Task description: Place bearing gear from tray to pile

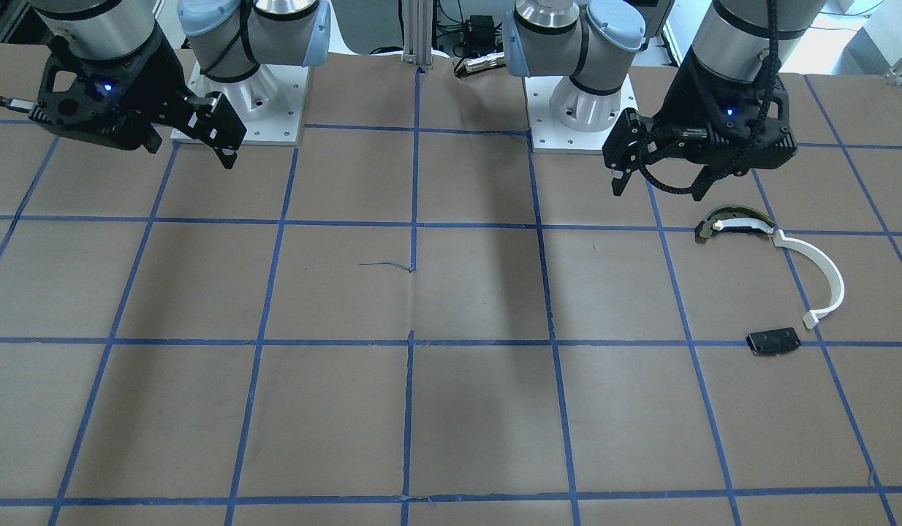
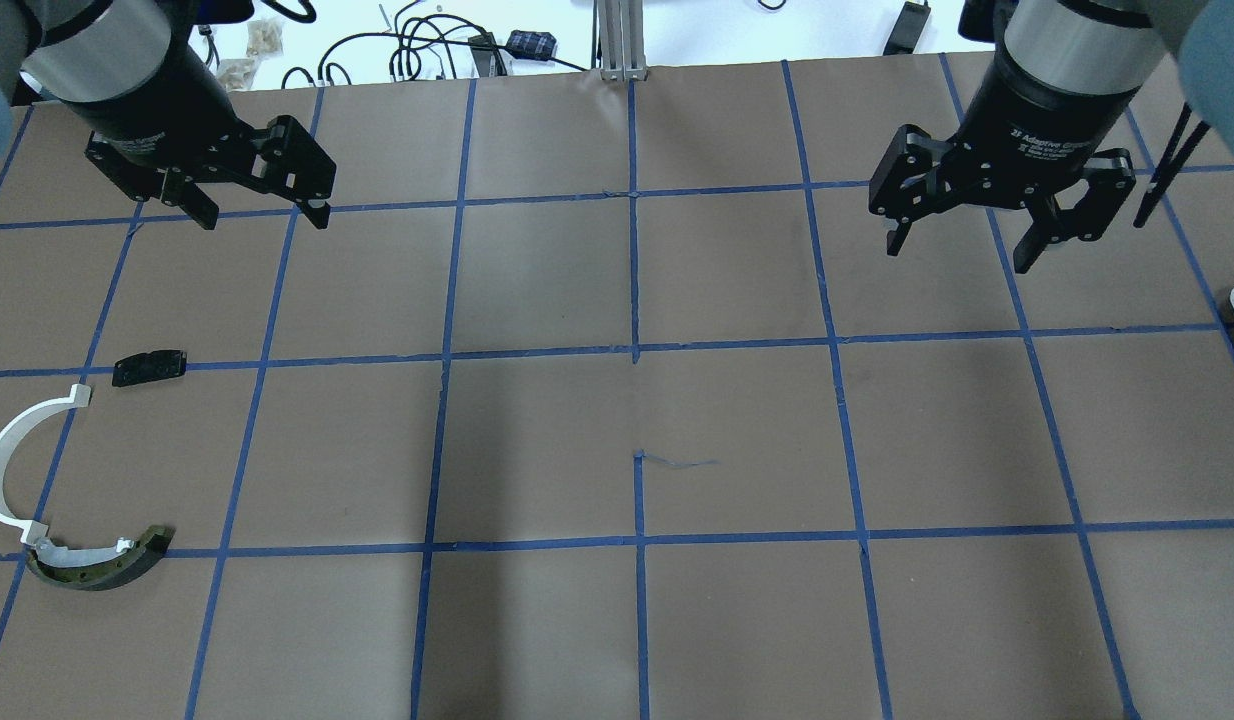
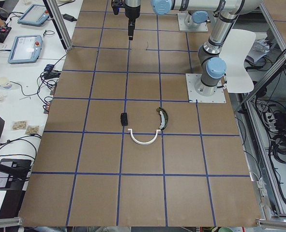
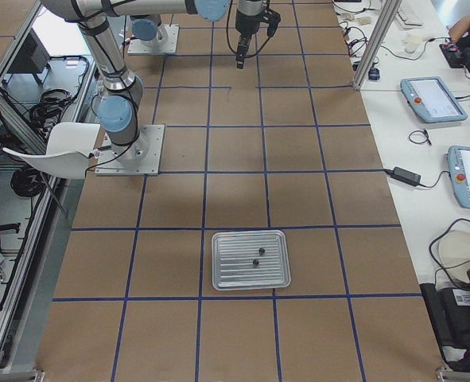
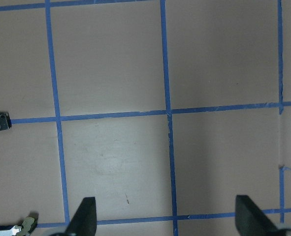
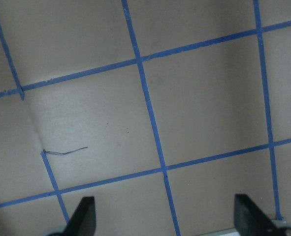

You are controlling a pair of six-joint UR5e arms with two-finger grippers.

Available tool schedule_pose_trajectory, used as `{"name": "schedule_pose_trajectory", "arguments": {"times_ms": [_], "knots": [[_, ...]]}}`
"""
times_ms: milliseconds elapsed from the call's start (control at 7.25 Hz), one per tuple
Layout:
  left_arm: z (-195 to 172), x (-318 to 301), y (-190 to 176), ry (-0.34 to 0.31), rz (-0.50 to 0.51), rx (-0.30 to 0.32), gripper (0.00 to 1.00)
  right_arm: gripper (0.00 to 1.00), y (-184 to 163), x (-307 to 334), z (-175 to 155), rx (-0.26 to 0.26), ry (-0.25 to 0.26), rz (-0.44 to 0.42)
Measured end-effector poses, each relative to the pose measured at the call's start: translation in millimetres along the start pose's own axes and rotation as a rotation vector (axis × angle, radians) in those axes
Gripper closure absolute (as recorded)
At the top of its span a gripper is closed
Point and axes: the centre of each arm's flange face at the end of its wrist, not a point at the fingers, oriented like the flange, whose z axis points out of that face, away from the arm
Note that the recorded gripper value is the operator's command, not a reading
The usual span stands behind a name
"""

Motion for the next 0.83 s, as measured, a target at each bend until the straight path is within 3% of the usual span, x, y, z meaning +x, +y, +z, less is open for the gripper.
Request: {"name": "schedule_pose_trajectory", "arguments": {"times_ms": [828], "knots": [[-0.2,0.1,0.1,0.0,0.0,0.0,0.0,0.0,-4.2,4.6,1.6,0.001,0.007,0.013]]}}
